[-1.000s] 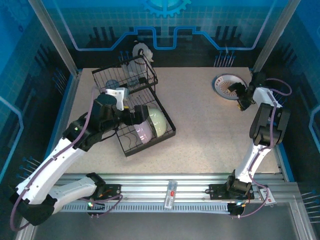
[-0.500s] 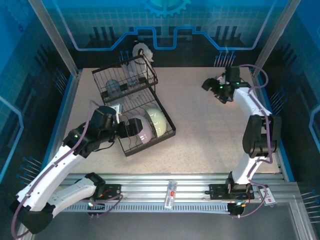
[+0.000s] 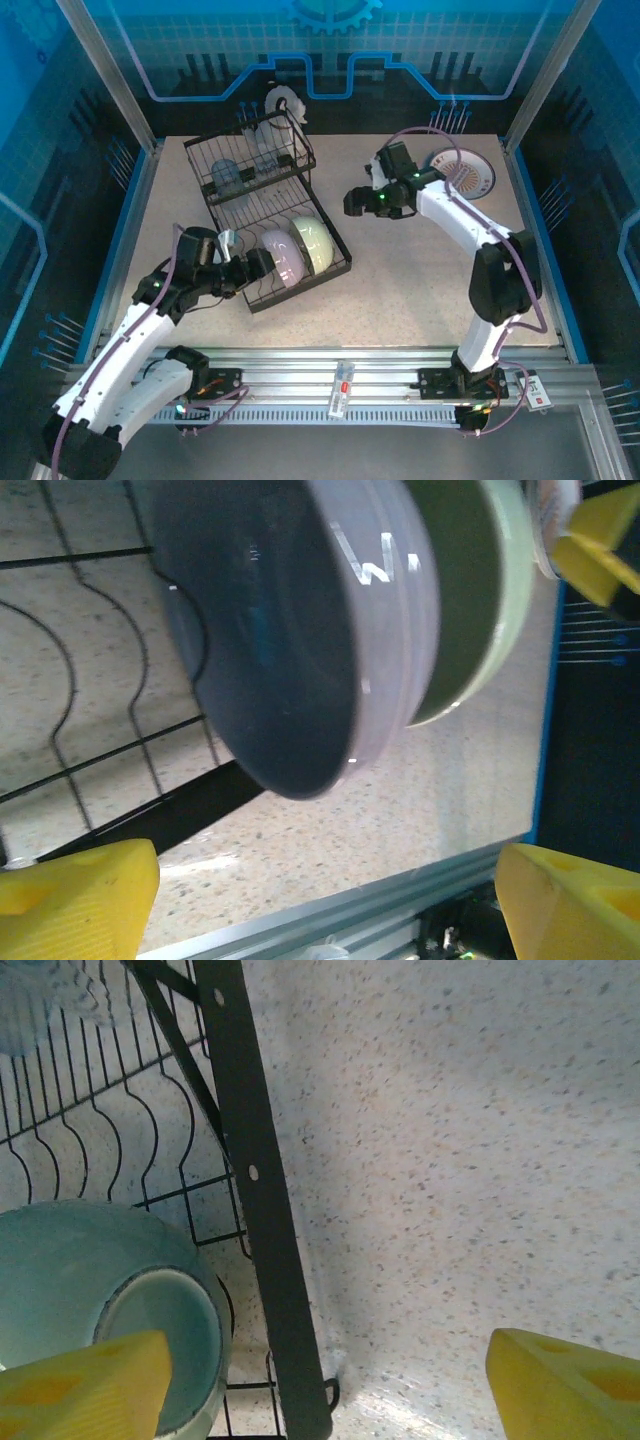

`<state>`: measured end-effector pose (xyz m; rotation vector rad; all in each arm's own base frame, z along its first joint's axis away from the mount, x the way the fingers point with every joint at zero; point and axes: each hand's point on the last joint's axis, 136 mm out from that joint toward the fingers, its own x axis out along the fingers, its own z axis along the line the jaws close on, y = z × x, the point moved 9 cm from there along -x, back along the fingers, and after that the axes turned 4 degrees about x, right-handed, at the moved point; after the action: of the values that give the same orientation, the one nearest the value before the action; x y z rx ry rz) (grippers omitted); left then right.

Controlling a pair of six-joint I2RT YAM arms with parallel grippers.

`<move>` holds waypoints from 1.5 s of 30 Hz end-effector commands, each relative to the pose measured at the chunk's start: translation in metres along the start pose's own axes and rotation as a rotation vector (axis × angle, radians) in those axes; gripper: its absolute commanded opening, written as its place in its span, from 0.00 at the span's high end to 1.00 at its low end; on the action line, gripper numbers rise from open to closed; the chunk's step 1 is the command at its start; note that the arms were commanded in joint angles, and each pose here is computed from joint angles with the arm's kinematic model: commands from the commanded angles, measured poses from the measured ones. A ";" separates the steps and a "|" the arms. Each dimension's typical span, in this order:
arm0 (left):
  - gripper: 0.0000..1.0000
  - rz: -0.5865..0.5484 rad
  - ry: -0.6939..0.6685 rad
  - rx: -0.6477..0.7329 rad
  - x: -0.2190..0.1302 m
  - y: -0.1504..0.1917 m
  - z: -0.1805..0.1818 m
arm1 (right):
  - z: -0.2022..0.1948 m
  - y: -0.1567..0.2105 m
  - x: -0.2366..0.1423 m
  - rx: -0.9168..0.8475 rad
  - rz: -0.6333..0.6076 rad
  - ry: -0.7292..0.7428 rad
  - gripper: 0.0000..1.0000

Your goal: Unload the mixed dishes from the dish rack

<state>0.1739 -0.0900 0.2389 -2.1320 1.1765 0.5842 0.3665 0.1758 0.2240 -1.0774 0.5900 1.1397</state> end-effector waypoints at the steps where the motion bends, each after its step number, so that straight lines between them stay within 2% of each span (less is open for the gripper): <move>1: 0.12 -0.013 0.132 0.008 -0.002 -0.004 -0.012 | 0.010 0.002 0.019 -0.030 0.066 -0.021 0.18; 12: 0.16 -0.067 0.132 -0.041 0.014 -0.015 -0.007 | 0.027 0.003 0.076 -0.063 0.153 -0.060 0.28; 21: 0.18 -0.027 0.122 -0.027 0.020 -0.018 -0.009 | 0.024 0.014 0.094 -0.062 0.185 0.003 0.41; 27: 0.20 -0.027 0.135 -0.023 0.027 -0.021 -0.008 | 0.023 0.020 0.096 -0.066 0.196 0.029 0.56; 36: 0.29 0.004 0.156 -0.027 0.041 -0.029 -0.010 | 0.015 0.032 0.097 -0.064 0.219 0.060 0.79; 41: 0.32 0.013 0.165 -0.028 0.044 -0.031 -0.011 | 0.011 0.040 0.094 -0.067 0.219 0.083 0.99; 45: 0.34 0.028 0.177 -0.025 0.046 -0.031 -0.011 | 0.006 0.045 0.091 -0.062 0.219 0.103 1.00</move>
<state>0.2191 -0.1102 0.2139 -2.2198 1.2790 0.5093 0.3719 0.2385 0.1457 -1.1511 0.6248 1.3024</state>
